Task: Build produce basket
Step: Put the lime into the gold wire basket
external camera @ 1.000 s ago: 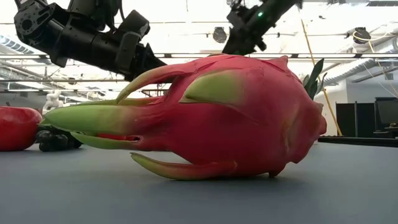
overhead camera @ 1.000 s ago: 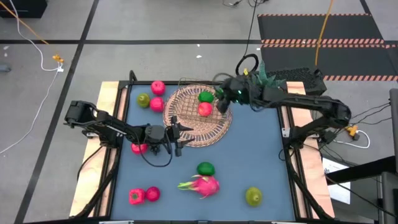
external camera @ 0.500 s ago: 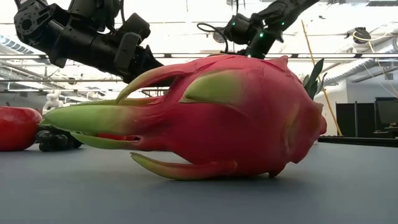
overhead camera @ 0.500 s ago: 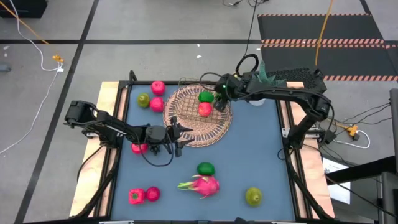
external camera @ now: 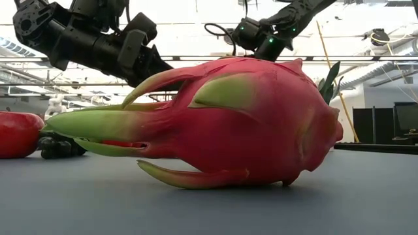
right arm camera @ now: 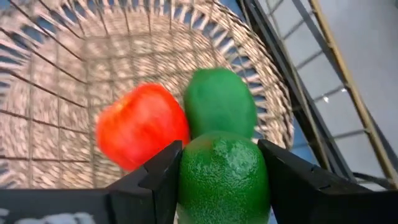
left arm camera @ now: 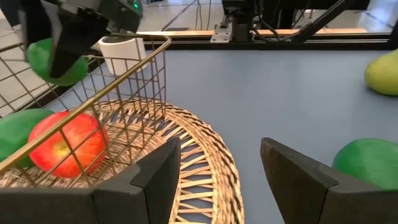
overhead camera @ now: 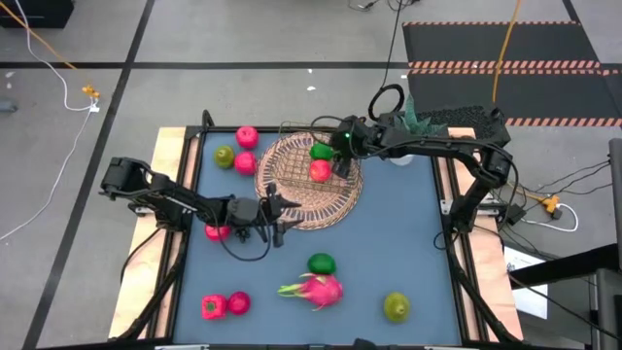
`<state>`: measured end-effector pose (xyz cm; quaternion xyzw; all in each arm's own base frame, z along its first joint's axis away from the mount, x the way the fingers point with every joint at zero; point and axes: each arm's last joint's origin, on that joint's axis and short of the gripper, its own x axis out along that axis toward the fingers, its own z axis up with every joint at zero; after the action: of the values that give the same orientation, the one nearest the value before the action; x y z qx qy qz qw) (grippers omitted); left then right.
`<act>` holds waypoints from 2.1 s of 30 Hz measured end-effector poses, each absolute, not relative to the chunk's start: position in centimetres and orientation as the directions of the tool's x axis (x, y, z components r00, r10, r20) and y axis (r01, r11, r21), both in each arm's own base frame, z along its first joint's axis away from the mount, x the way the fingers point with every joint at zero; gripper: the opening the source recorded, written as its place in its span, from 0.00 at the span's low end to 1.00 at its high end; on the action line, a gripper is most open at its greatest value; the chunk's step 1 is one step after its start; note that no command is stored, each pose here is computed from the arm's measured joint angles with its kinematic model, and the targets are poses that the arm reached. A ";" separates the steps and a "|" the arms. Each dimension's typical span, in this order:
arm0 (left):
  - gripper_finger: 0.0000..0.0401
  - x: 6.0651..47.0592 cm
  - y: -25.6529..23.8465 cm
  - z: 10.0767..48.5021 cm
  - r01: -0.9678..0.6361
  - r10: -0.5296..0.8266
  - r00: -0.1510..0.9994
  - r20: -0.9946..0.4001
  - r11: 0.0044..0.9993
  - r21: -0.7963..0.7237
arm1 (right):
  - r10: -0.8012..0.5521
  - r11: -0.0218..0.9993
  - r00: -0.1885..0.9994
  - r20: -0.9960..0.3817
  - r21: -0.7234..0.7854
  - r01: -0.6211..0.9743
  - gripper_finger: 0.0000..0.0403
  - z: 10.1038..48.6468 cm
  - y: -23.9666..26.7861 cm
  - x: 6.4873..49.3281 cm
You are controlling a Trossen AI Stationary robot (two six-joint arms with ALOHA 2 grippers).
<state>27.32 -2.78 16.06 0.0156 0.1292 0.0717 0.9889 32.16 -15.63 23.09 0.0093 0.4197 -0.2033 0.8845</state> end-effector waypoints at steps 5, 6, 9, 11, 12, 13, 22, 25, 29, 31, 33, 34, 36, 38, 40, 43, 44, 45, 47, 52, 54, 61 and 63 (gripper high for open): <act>0.56 27.3 -3.3 16.1 -0.118 0.126 0.959 -0.252 0.992 0.049 | -0.365 0.913 0.590 -0.720 -0.151 0.379 0.46 23.4 -15.7 32.4; 0.56 27.2 -3.4 16.1 -0.120 0.129 0.959 -0.251 0.991 0.051 | -0.365 0.912 0.592 -0.718 -0.147 0.384 0.46 23.4 -15.7 32.4; 0.56 27.1 -3.6 16.0 -0.176 0.185 0.948 -0.259 0.983 0.057 | -0.367 0.906 0.595 -0.715 -0.132 0.401 0.46 23.4 -15.8 32.4; 0.56 27.0 -3.7 15.9 -0.214 0.226 0.937 -0.266 0.974 0.072 | -0.367 0.904 0.593 -0.717 -0.123 0.410 0.46 23.4 -15.8 32.4; 0.56 26.9 -3.8 15.9 -0.227 0.240 0.933 -0.270 0.971 0.079 | -0.367 0.902 0.592 -0.718 -0.118 0.416 0.47 23.4 -15.8 32.4; 0.56 26.8 -3.8 16.0 -0.237 0.251 0.929 -0.272 0.968 0.084 | -0.367 0.902 0.592 -0.718 -0.117 0.417 0.48 23.4 -15.7 32.4; 0.56 25.9 -4.1 17.1 -0.317 0.339 0.902 -0.268 0.940 0.121 | -0.395 0.879 0.545 -0.740 -0.131 0.459 0.65 23.1 -15.7 32.1; 0.56 25.6 -4.3 17.8 -0.354 0.372 0.895 -0.247 0.928 0.115 | -0.452 0.857 0.499 -0.739 -0.207 0.471 0.66 23.1 -15.4 32.1; 0.56 24.8 -4.5 18.2 -0.390 0.415 0.871 -0.261 0.909 0.145 | -0.521 0.837 0.460 -0.719 -0.323 0.443 0.66 23.9 -13.8 32.1; 0.56 24.4 -4.6 18.3 -0.410 0.441 0.856 -0.269 0.897 0.165 | -0.538 0.834 0.475 -0.696 -0.355 0.423 0.65 24.7 -12.7 32.2; 0.56 24.4 -4.6 18.5 -0.424 0.453 0.853 -0.258 0.891 0.163 | -0.540 0.837 0.506 -0.672 -0.366 0.406 0.64 25.7 -11.6 32.1; 0.56 24.4 -4.6 18.5 -0.428 0.458 0.851 -0.258 0.888 0.166 | -0.537 0.841 0.528 -0.658 -0.366 0.399 0.63 26.2 -11.1 32.1; 0.56 24.4 -4.6 18.4 -0.428 0.459 0.849 -0.261 0.888 0.169 | -0.532 0.846 0.570 -0.626 -0.362 0.392 0.62 27.3 -10.2 32.0; 0.56 24.4 -4.6 18.4 -0.429 0.460 0.849 -0.261 0.888 0.169 | -0.518 0.856 0.604 -0.606 -0.365 0.367 0.61 28.1 -9.4 31.9; 0.56 24.4 -4.6 18.4 -0.426 0.458 0.849 -0.265 0.889 0.170 | -0.477 0.878 0.643 -0.599 -0.363 0.313 0.60 28.3 -8.8 32.1; 0.56 24.3 -4.8 18.4 -0.420 0.449 0.855 -0.258 0.893 0.163 | -0.422 0.899 0.683 -0.596 -0.373 0.230 0.59 28.4 -7.8 32.5; 0.56 24.3 -4.9 18.5 -0.417 0.446 0.858 -0.256 0.894 0.161 | -0.405 0.905 0.691 -0.599 -0.368 0.213 0.59 28.4 -7.5 32.6; 0.56 24.3 -5.0 18.5 -0.415 0.444 0.859 -0.255 0.895 0.161 | -0.399 0.909 0.694 -0.600 -0.361 0.210 0.58 28.3 -7.2 32.7; 0.56 24.3 -5.1 18.5 -0.408 0.440 0.861 -0.254 0.897 0.168 | -0.405 0.911 0.696 -0.593 -0.332 0.247 0.57 28.3 -6.8 32.9; 0.56 24.3 -5.1 18.6 -0.404 0.438 0.865 -0.245 0.897 0.178 | -0.423 0.906 0.705 -0.570 -0.295 0.305 0.54 28.5 -6.0 33.1; 0.56 24.4 -5.1 18.7 -0.404 0.438 0.867 -0.238 0.897 0.179 | -0.418 0.907 0.716 -0.559 -0.294 0.300 0.53 28.5 -5.8 33.3; 0.56 24.4 -5.1 18.6 -0.399 0.438 0.866 -0.241 0.896 0.194 | -0.415 0.907 0.728 -0.545 -0.191 0.375 0.53 28.3 -5.7 33.3; 0.56 24.3 -5.1 18.5 -0.394 0.439 0.863 -0.251 0.895 0.208 | -0.411 0.906 0.717 -0.563 -0.166 0.389 0.53 27.3 -5.5 33.1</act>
<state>24.32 -5.13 18.52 0.0751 0.1471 0.2164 0.9622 33.14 -5.50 27.30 -0.0178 0.3083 -0.2158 0.9263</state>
